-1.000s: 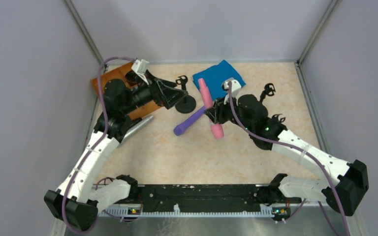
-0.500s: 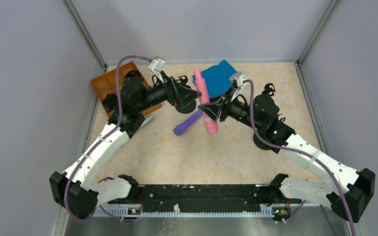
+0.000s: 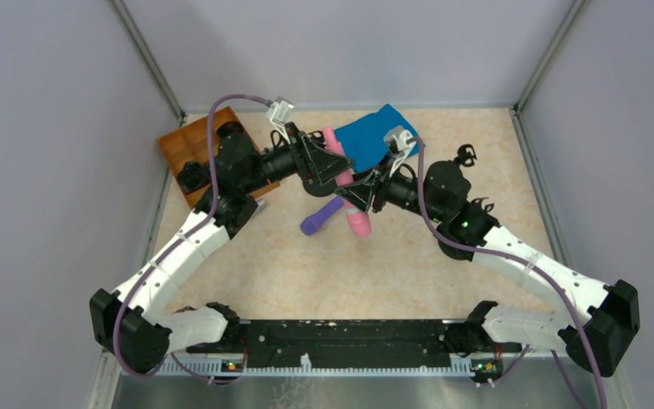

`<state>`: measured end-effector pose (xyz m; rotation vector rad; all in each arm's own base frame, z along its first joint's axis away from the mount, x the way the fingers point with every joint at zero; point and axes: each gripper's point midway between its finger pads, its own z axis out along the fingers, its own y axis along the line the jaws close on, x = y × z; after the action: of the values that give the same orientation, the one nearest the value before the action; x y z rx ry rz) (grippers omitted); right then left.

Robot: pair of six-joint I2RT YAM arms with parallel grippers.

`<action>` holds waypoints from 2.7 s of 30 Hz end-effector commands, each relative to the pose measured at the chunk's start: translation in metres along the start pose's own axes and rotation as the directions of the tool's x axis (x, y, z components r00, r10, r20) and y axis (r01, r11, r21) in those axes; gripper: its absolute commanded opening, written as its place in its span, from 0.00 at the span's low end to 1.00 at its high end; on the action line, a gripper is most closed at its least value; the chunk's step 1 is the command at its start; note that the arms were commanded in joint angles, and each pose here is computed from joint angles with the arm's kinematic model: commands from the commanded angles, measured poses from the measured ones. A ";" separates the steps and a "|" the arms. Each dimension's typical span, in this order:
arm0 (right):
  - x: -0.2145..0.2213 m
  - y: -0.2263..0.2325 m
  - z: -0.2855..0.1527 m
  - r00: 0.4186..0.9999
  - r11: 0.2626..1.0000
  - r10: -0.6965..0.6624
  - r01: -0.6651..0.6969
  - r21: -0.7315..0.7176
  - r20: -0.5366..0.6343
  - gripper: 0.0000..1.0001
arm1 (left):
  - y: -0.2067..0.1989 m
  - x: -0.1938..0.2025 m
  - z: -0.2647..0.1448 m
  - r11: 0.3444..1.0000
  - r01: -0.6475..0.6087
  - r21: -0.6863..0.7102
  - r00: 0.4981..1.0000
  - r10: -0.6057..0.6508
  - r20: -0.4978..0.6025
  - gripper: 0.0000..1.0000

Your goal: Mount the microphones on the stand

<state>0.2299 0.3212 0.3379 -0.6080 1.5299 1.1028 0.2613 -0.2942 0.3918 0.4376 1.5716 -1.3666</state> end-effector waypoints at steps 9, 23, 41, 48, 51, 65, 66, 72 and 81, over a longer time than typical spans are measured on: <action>-0.036 0.017 0.003 0.994 0.997 -0.047 0.053 -0.057 0.100 0.15 | -0.014 -0.005 0.005 0.996 -0.036 0.081 0.999 0.034 0.022 0.10; -0.074 -0.007 -0.037 0.946 0.971 0.134 -0.185 0.152 0.295 0.71 | -0.007 -0.078 -0.034 0.969 -0.222 -0.109 0.831 0.246 0.499 0.00; -0.152 0.044 -0.031 0.533 0.650 0.758 -0.668 -0.364 0.375 0.64 | -0.113 -0.060 -0.076 0.242 -0.950 -0.195 -0.005 0.616 0.788 0.00; -0.149 0.067 -0.011 0.465 0.483 0.868 -0.715 -0.506 0.172 0.70 | -0.119 -0.053 -0.070 0.010 -0.956 -0.294 -0.224 0.624 0.749 0.00; -0.140 0.060 -0.007 0.453 0.480 0.873 -0.736 -0.478 0.179 0.70 | -0.121 -0.055 -0.073 -0.041 -0.937 -0.347 -0.296 0.620 0.727 0.00; -0.112 0.015 -0.017 0.466 0.559 0.809 -0.799 -0.223 0.358 0.66 | -0.130 -0.030 -0.072 -0.353 -0.886 -0.302 -0.461 0.589 0.664 0.00; -0.111 0.015 -0.017 0.463 0.554 0.813 -0.802 -0.223 0.353 0.66 | -0.131 -0.028 -0.072 -0.378 -0.881 -0.287 -0.467 0.589 0.659 0.00; -0.119 0.028 -0.006 0.455 0.522 0.850 -0.791 -0.318 0.264 0.67 | -0.134 -0.015 -0.075 -0.456 -0.864 -0.214 -0.470 0.577 0.668 0.00; -0.128 0.044 -0.004 0.474 0.516 0.855 -0.742 -0.428 0.208 0.69 | -0.125 -0.013 -0.071 -0.459 -0.866 -0.199 -0.469 0.604 0.644 0.00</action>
<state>0.2430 0.3269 0.4325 0.3595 1.4432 1.9840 0.1473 -0.2656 0.4578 1.2449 -0.1940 -0.1896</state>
